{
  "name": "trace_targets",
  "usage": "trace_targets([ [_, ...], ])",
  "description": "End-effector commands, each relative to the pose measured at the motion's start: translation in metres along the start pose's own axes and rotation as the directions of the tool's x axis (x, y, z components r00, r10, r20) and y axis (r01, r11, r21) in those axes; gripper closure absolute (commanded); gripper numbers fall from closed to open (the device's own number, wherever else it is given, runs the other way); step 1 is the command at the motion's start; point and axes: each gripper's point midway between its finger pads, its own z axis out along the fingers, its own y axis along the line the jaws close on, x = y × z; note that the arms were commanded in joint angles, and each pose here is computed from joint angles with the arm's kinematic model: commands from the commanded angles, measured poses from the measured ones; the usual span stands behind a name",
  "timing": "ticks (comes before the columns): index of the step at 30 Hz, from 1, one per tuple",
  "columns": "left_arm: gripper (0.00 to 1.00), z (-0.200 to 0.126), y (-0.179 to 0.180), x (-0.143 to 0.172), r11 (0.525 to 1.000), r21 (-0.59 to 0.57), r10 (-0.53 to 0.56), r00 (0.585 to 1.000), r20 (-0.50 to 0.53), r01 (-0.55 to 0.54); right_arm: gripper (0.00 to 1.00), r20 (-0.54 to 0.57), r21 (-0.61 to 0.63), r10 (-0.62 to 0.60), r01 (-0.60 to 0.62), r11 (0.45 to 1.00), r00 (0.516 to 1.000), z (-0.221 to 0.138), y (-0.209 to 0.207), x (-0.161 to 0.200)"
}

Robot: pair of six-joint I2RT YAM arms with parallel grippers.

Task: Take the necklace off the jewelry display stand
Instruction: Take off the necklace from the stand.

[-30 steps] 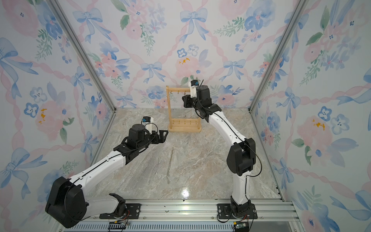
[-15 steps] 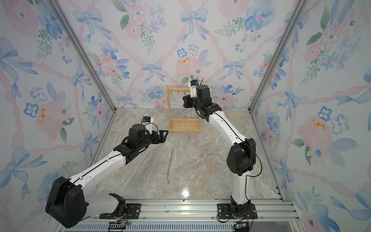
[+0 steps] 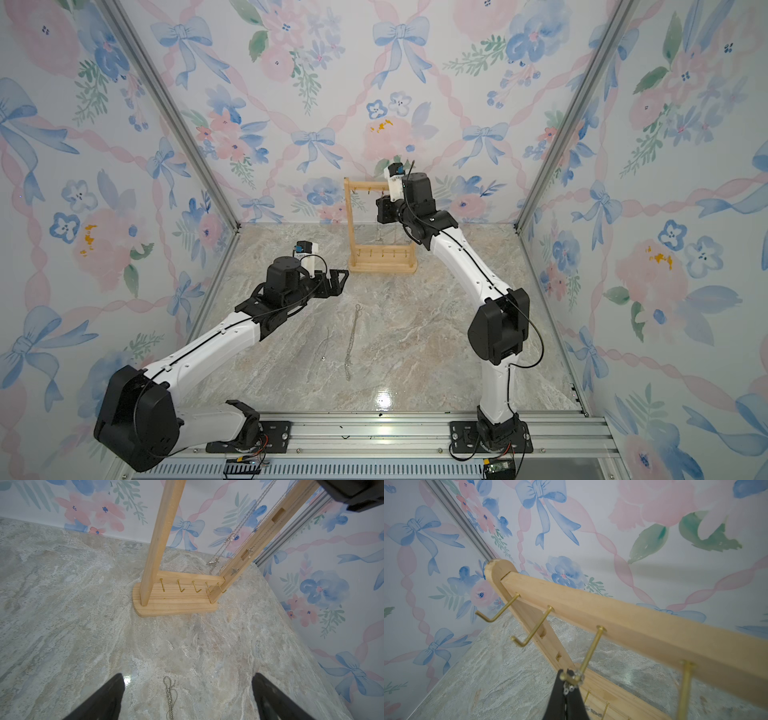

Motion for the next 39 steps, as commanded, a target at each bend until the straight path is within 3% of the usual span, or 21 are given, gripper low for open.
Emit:
trace_targets([
  [1,0.02,-0.002,-0.003,-0.009,1.000,0.015,-0.001,1.000,0.024,0.001,1.00,0.042,-0.001,-0.039,0.039,0.999,0.998,-0.025,0.014,-0.025],
  [26,0.02,-0.002,0.000,-0.010,1.000,0.010,-0.006,1.000,0.025,0.006,1.00,0.086,-0.048,-0.063,0.067,0.997,0.994,-0.064,0.039,-0.064],
  [39,0.02,-0.007,-0.007,-0.015,0.999,0.040,0.010,0.999,0.038,-0.011,1.00,0.096,-0.099,-0.093,0.103,0.990,0.991,-0.109,0.068,-0.059],
])
